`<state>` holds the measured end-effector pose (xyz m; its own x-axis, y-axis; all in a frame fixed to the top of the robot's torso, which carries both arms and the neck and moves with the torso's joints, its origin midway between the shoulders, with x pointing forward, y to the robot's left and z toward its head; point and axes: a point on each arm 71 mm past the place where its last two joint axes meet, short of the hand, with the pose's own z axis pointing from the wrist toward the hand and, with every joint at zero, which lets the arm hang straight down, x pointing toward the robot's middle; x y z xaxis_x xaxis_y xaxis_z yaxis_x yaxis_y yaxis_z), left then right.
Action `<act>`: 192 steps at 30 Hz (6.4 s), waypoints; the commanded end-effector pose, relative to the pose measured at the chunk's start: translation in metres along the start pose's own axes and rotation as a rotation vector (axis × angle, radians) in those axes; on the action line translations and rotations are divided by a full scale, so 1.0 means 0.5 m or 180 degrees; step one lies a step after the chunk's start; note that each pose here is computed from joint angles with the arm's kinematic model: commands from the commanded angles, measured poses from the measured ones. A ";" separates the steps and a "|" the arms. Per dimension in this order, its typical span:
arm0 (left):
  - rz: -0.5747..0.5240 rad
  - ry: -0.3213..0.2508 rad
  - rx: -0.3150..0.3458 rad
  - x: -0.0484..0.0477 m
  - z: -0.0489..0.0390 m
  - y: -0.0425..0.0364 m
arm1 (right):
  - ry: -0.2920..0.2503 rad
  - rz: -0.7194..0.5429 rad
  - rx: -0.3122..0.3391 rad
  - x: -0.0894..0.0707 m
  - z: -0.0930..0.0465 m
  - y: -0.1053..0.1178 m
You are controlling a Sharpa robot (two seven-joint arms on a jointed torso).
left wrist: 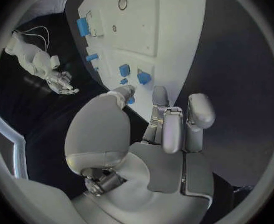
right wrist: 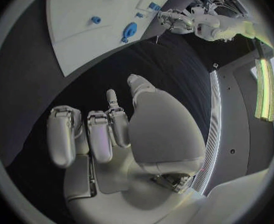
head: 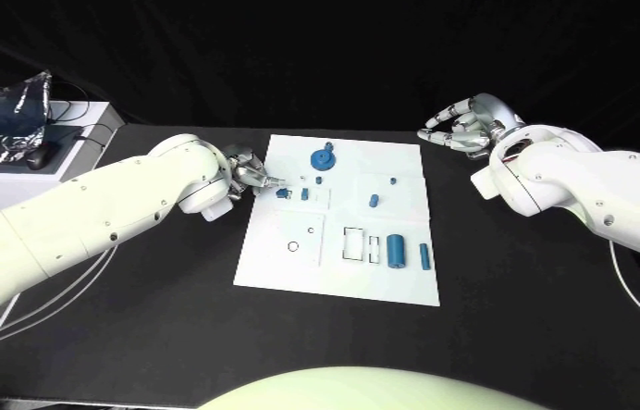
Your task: Assemble the parts on the task board
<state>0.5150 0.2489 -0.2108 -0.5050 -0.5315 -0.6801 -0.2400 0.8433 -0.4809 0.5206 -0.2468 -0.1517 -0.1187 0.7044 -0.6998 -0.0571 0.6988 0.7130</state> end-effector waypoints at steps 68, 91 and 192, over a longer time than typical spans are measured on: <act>0.0462 -0.0571 0.1173 0.075 -0.009 0.022 | 0.0074 -0.0137 -0.0122 0.016 -0.012 -0.004; 0.0493 -0.0539 0.1017 0.077 0.000 0.028 | 0.0074 -0.0137 -0.0122 0.016 -0.013 -0.004; 0.0307 -0.0684 0.1356 0.052 -0.025 0.015 | 0.0207 -0.0130 -0.0240 0.042 -0.027 0.019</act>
<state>0.4901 0.2438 -0.2247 -0.3001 -0.4953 -0.8152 0.1877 0.8072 -0.5596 0.5048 -0.2288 -0.1593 -0.1676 0.6739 -0.7195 -0.1191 0.7107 0.6934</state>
